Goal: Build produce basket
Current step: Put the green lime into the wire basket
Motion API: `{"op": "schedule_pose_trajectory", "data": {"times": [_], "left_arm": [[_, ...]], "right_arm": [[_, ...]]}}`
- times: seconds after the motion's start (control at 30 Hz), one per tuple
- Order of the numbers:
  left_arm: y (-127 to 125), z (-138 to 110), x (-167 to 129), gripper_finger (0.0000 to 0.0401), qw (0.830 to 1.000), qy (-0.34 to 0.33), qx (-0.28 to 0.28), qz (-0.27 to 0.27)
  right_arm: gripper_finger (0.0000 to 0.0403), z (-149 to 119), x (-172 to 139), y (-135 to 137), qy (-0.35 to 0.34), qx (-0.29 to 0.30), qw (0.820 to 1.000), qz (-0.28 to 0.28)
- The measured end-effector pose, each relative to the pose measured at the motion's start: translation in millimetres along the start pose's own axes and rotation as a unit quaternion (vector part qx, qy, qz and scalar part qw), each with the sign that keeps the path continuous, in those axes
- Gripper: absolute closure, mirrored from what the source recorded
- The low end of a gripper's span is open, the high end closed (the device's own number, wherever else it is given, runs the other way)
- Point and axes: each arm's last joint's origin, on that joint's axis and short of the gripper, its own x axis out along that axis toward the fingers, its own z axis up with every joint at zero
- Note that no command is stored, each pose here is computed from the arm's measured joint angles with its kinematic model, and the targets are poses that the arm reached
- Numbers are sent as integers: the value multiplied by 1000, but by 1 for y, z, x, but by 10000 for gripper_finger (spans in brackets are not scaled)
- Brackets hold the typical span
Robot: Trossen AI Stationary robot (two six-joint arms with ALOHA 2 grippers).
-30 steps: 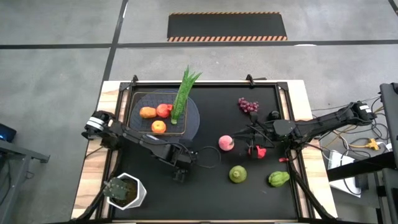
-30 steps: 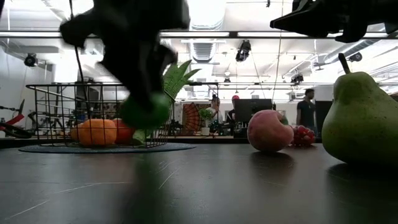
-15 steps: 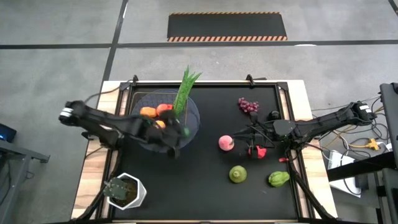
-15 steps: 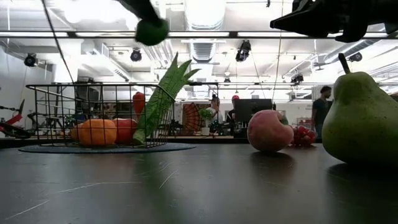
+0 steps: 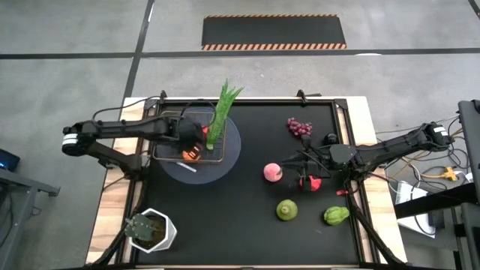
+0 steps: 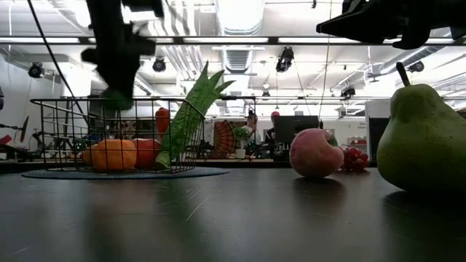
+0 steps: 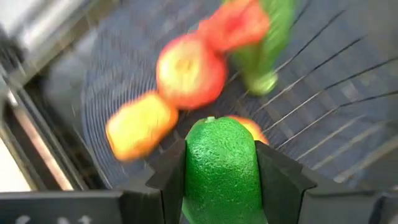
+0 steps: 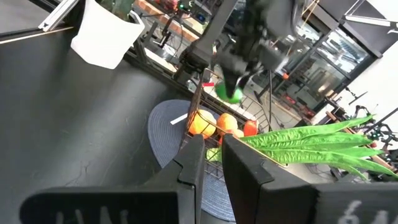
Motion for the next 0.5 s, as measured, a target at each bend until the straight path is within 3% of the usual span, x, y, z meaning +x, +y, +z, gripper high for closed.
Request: {"op": "schedule_pose_trajectory", "data": {"times": [0.2, 0.5], "left_arm": [[6, -10, 37, 259, 995, 90, -28, 24], [3, -12, 52, 244, 992, 112, -21, 47]], "right_arm": [[355, 0, 0, 0, 0, 0, 1000, 0], [355, 0, 0, 0, 0, 0, 1000, 0]]}}
